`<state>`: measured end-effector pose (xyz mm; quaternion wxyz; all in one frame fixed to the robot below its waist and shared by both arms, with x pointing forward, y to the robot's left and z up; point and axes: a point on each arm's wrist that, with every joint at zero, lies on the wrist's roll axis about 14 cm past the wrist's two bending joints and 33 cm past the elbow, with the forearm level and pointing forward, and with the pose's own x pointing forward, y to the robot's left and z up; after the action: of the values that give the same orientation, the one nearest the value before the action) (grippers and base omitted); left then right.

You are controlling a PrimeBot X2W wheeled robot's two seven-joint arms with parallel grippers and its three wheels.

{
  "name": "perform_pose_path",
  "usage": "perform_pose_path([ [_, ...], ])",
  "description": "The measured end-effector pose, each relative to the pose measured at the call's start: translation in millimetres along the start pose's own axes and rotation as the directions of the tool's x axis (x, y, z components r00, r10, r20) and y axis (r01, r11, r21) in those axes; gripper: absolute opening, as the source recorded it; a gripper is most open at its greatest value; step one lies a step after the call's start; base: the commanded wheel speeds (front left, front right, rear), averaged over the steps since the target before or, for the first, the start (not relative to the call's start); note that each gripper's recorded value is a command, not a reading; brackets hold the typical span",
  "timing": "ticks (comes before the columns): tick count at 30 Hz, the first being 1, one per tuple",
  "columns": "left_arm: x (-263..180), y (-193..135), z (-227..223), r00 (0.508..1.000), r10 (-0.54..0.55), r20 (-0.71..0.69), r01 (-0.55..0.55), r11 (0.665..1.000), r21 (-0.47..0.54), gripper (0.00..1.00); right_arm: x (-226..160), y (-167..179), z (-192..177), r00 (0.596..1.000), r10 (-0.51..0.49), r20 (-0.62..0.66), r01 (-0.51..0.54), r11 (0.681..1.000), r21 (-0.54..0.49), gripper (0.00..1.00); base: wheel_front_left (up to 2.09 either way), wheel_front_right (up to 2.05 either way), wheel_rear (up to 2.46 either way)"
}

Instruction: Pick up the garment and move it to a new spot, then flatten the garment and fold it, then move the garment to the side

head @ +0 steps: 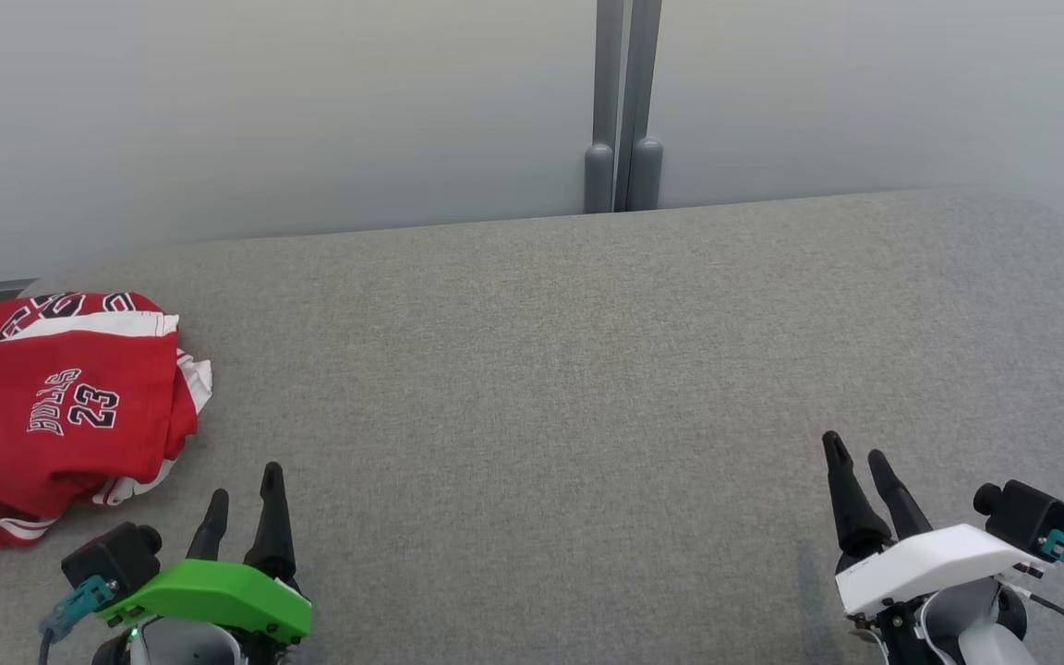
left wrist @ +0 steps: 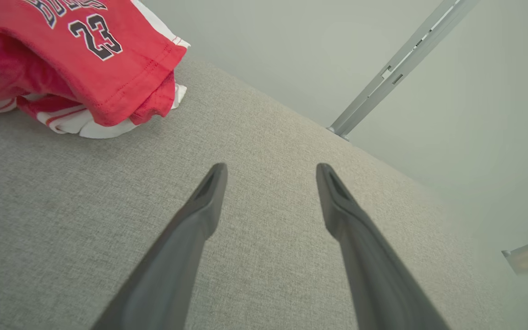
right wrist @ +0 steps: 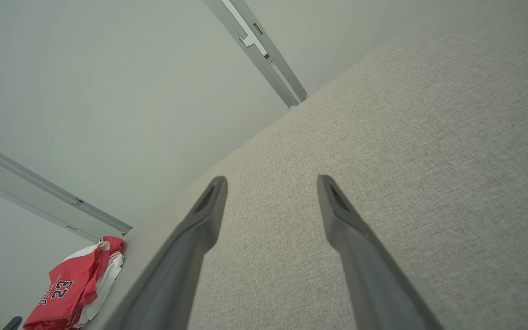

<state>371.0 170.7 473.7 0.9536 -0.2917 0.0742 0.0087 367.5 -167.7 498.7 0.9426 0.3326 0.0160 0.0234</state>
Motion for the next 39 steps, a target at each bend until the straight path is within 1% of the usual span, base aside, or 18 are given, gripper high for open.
perform_pose_path([
  [4,-1,-2,1,1.000,-0.008,0.008,0.008,0.999,0.051,1.00,0,2,1,1.000,0.011,-0.002,-0.011,0.996,-0.086,1.00,0.00,0.00,0.00],
  [9,-1,-4,2,1.000,-0.019,0.017,0.017,0.992,0.126,1.00,-1,4,1,1.000,0.022,-0.011,-0.024,0.979,-0.205,1.00,0.00,0.00,0.00],
  [15,-1,-5,4,0.999,-0.028,0.033,0.021,0.980,0.197,1.00,-2,5,0,0.999,0.027,-0.022,-0.032,0.955,-0.295,1.00,0.00,0.00,0.00],
  [23,-3,-9,6,0.997,-0.052,0.055,0.037,0.968,0.249,1.00,-2,7,-1,0.999,0.036,-0.025,-0.043,0.935,-0.352,1.00,0.00,0.00,0.00],
  [29,-4,-14,8,0.995,-0.075,0.068,0.052,0.955,0.293,1.00,-2,9,-1,0.999,0.044,-0.028,-0.052,0.913,-0.406,1.00,0.00,0.00,0.00],
  [34,-5,-15,11,0.993,-0.079,0.086,0.051,0.955,0.291,1.00,-2,10,0,0.999,0.049,-0.019,-0.053,0.913,-0.404,1.00,0.00,0.00,0.00],
  [36,-6,-17,11,0.992,-0.090,0.086,0.062,0.956,0.288,1.00,-2,10,0,0.999,0.050,-0.014,-0.051,0.922,-0.383,1.00,0.00,0.00,0.00],
  [39,-7,-17,10,0.991,-0.097,0.088,0.066,0.952,0.298,1.00,-3,11,-1,0.998,0.054,-0.019,-0.057,0.918,-0.394,1.00,0.00,0.00,0.00],
])
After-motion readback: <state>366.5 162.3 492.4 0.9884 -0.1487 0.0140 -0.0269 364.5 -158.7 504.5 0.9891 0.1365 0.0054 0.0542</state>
